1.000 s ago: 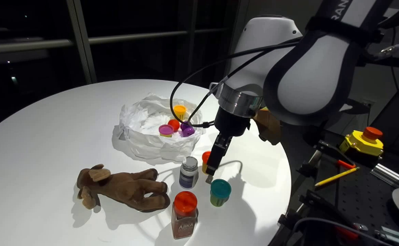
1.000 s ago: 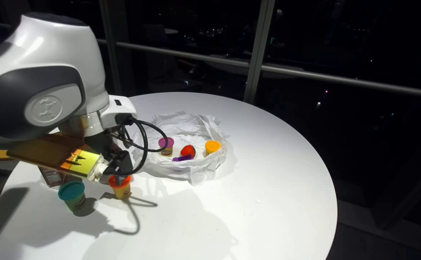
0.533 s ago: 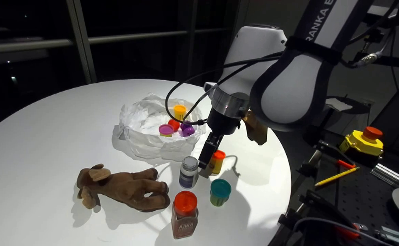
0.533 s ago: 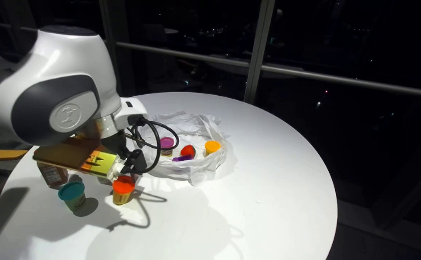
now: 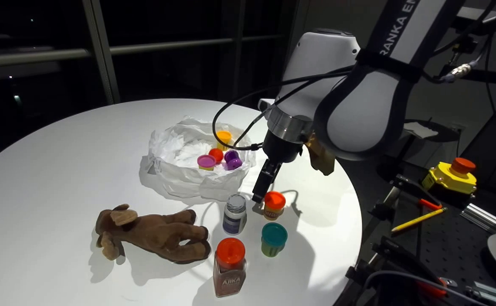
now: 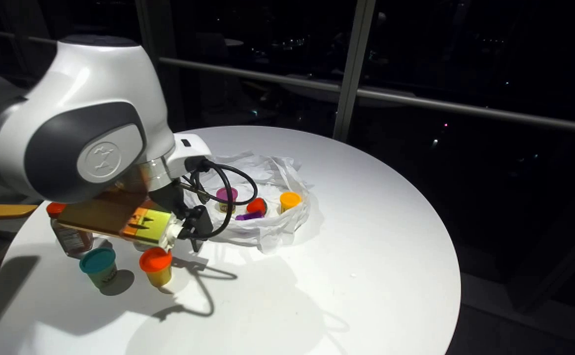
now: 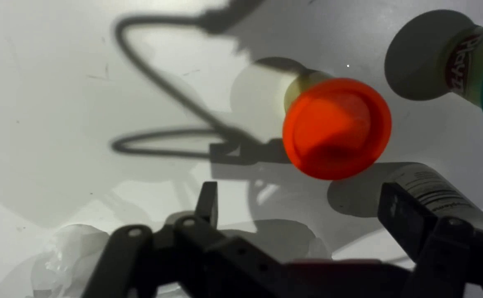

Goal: Put the objects and the bottles in the plastic bag

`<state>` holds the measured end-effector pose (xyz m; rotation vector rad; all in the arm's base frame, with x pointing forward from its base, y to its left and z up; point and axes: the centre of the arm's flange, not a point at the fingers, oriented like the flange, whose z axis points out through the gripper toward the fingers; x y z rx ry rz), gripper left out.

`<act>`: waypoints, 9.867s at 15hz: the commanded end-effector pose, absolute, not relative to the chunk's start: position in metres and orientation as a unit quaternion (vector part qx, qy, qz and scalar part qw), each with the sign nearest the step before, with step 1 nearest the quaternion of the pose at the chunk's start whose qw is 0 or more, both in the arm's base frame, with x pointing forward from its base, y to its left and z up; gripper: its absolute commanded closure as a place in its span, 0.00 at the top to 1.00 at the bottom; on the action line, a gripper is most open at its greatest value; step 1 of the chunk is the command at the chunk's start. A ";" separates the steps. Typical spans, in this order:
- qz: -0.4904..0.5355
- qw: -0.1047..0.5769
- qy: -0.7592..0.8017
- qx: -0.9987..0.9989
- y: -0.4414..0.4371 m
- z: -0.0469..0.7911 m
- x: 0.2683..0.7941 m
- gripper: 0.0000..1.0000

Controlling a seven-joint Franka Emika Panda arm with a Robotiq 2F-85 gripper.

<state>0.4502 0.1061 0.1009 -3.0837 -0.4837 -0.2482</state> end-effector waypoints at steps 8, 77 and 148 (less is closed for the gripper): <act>-0.074 0.003 -0.151 -0.986 0.104 0.109 0.444 1.00; -0.069 -0.083 -0.250 -0.962 0.133 0.238 0.655 0.29; -0.002 0.036 -0.202 -0.979 0.194 0.129 0.491 0.75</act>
